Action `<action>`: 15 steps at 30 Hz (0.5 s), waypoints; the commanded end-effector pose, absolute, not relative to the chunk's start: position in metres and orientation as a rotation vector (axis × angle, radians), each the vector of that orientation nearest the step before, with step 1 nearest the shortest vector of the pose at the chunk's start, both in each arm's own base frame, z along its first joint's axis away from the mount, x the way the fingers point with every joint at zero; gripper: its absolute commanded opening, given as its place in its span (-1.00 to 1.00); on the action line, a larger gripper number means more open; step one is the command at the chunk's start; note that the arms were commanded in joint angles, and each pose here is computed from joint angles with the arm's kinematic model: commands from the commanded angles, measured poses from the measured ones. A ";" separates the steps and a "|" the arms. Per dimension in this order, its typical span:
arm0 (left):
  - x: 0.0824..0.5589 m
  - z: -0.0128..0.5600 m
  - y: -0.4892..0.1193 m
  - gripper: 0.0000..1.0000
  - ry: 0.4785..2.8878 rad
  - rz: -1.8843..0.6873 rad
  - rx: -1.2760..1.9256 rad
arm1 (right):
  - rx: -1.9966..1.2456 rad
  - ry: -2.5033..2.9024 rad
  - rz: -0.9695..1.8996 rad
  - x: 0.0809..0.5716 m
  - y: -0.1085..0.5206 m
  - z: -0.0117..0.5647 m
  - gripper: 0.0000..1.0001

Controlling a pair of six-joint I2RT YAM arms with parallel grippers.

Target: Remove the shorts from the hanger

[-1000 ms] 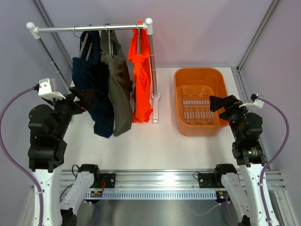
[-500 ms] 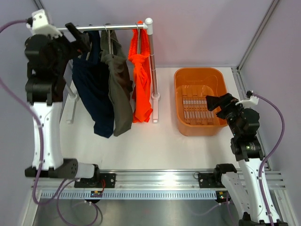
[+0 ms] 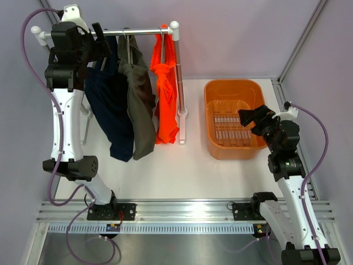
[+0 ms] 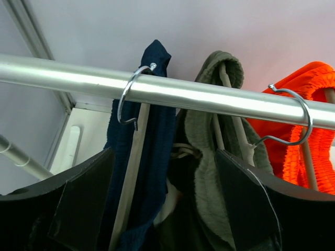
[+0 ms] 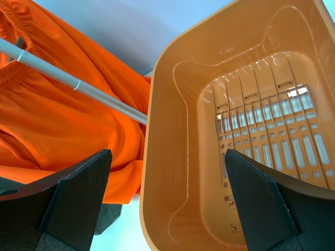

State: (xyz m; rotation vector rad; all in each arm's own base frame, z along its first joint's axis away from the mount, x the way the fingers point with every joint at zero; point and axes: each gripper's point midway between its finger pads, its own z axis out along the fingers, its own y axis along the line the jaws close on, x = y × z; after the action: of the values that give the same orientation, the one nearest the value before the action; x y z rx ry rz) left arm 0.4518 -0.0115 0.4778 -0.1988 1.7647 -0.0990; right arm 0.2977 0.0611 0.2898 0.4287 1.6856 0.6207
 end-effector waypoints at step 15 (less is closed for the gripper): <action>0.455 0.444 0.003 0.45 1.834 0.014 -0.165 | 0.411 1.630 0.660 0.301 0.066 0.303 0.99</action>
State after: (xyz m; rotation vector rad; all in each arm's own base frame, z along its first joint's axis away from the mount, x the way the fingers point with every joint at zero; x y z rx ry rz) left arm 0.4563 -0.0030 0.4262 -0.1698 1.8950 -0.0093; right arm 0.2985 0.0622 0.2938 0.4258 1.6702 0.6312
